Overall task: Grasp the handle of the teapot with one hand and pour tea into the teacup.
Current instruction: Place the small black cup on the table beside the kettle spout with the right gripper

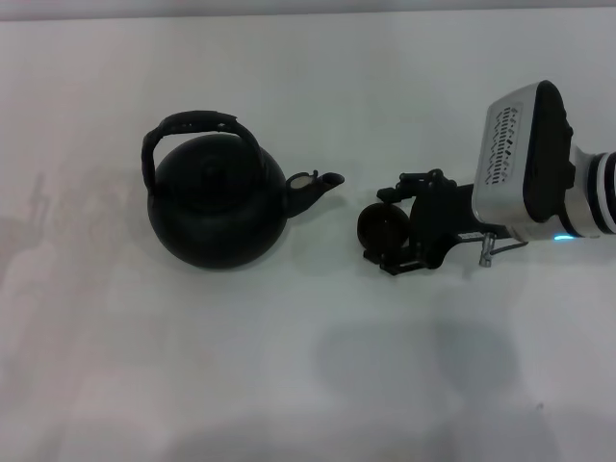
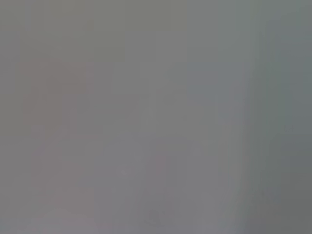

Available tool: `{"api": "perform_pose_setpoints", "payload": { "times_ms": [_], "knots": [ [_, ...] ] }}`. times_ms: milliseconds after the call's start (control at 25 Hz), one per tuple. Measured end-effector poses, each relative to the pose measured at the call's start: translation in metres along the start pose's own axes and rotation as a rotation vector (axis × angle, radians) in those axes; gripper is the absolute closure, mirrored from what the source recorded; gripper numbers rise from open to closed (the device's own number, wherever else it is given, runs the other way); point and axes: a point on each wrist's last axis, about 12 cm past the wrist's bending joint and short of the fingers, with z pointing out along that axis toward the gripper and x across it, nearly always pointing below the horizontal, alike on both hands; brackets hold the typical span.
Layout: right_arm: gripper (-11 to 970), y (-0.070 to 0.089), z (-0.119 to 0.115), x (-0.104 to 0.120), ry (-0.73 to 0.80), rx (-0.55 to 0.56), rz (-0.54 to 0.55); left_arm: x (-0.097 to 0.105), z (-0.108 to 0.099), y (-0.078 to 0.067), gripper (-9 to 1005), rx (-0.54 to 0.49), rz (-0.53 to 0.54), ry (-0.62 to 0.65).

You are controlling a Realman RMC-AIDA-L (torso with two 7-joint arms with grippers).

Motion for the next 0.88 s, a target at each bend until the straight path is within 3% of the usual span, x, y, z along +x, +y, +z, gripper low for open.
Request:
{"api": "perform_pose_setpoints", "payload": {
  "times_ms": [360, 880],
  "knots": [
    [107, -0.007, -0.009, -0.003, -0.037, -0.012, 0.040, 0.000, 0.000, 0.001, 424, 0.000, 0.002, 0.000],
    [104, -0.026, -0.047, 0.003, -0.138, 0.008, 0.132, 0.002, -0.003, -0.006, 422, 0.059, 0.005, 0.013]
  ]
}}
